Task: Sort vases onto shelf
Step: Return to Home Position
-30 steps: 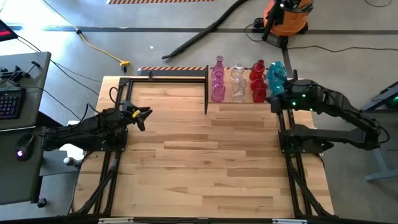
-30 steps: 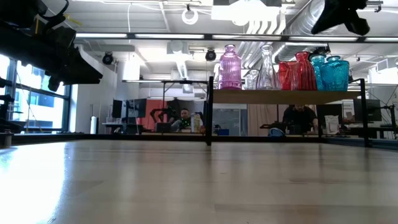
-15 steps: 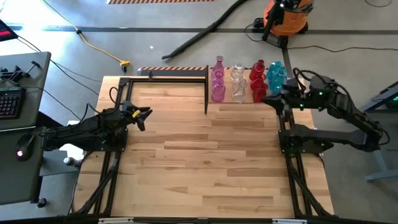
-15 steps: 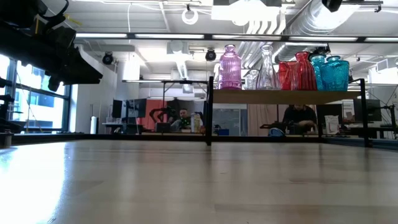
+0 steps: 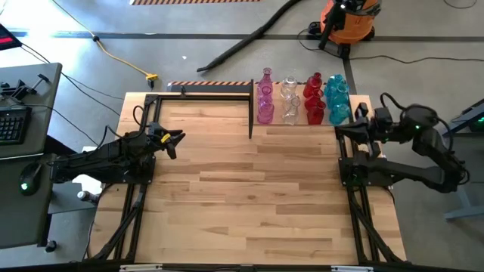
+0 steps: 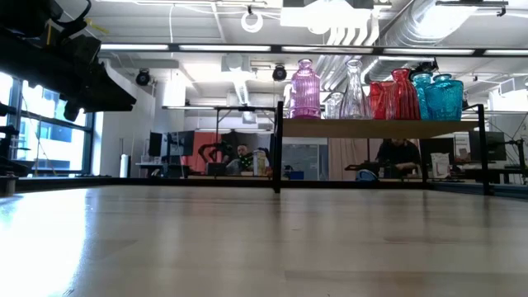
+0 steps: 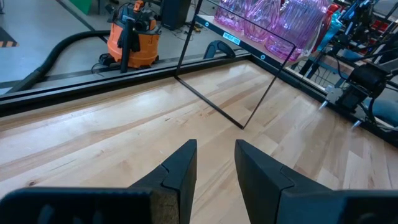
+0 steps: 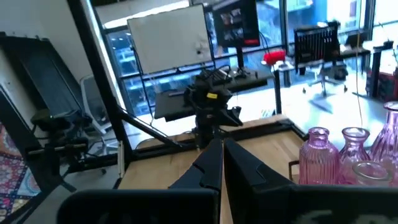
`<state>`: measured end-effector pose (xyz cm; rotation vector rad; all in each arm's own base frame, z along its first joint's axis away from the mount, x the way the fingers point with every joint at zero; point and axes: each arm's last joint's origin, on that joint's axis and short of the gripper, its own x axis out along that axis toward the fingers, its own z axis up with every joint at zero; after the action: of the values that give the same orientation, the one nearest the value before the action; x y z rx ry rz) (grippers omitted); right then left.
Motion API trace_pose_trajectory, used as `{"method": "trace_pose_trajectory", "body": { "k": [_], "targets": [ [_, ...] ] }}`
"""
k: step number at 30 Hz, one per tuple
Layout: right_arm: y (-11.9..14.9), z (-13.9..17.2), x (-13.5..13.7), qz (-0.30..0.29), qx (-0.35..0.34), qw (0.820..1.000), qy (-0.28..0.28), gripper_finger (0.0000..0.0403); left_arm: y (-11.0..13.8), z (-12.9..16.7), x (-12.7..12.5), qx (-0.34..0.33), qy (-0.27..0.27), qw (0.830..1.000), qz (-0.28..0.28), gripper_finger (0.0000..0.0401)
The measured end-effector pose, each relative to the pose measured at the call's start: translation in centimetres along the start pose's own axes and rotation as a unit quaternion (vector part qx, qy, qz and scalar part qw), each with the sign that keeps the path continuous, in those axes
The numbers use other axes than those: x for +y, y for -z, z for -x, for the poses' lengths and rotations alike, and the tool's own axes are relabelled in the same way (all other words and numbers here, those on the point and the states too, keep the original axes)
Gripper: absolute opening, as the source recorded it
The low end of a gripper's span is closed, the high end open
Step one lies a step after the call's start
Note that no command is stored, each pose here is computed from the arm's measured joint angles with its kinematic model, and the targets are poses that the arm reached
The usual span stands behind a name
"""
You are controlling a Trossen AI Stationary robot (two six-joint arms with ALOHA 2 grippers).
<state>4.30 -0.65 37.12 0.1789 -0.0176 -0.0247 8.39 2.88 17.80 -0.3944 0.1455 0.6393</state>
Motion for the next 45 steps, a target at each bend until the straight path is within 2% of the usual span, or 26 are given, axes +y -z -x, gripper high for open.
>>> {"method": "trace_pose_trajectory", "body": {
  "k": [9, 15, 20, 24, 32, 45],
  "targets": [
    [4.5, 0.1, -0.8, 0.001, -0.066, 0.998, -0.02, 0.0, 0.0, 0.0, 0.0, 0.0, 0.0, 1.0, 0.0, 0.0101],
    [8.3, -1.4, -1.9, 0.007, -0.083, 0.995, -0.049, 0.0, 0.0, 0.0, 0.0, 0.0, 0.0, 1.0, 0.0, 0.0101],
    [11.6, -2.9, -3.1, -0.013, -0.085, 0.995, -0.05, 0.0, 0.0, 0.0, 0.0, 0.0, 0.0, 1.0, 0.0, 0.0101],
    [13.6, -3.7, -3.8, -0.007, -0.098, 0.994, -0.051, 0.0, 0.0, 0.0, 0.0, 0.0, 0.0, 1.0, 0.0, 0.0101],
    [16.8, -4.6, -4.7, -0.02, -0.061, 0.997, -0.041, 0.0, 0.0, 0.0, 0.0, 0.0, 0.0, 1.0, 0.0, 0.0101],
    [19.7, -5.0, -5.5, -0.03, 0.004, 0.999, -0.019, 0.0, 0.0, 0.0, 0.0, 0.0, 0.0, 1.0, 0.0, 0.0101]
  ]
}}
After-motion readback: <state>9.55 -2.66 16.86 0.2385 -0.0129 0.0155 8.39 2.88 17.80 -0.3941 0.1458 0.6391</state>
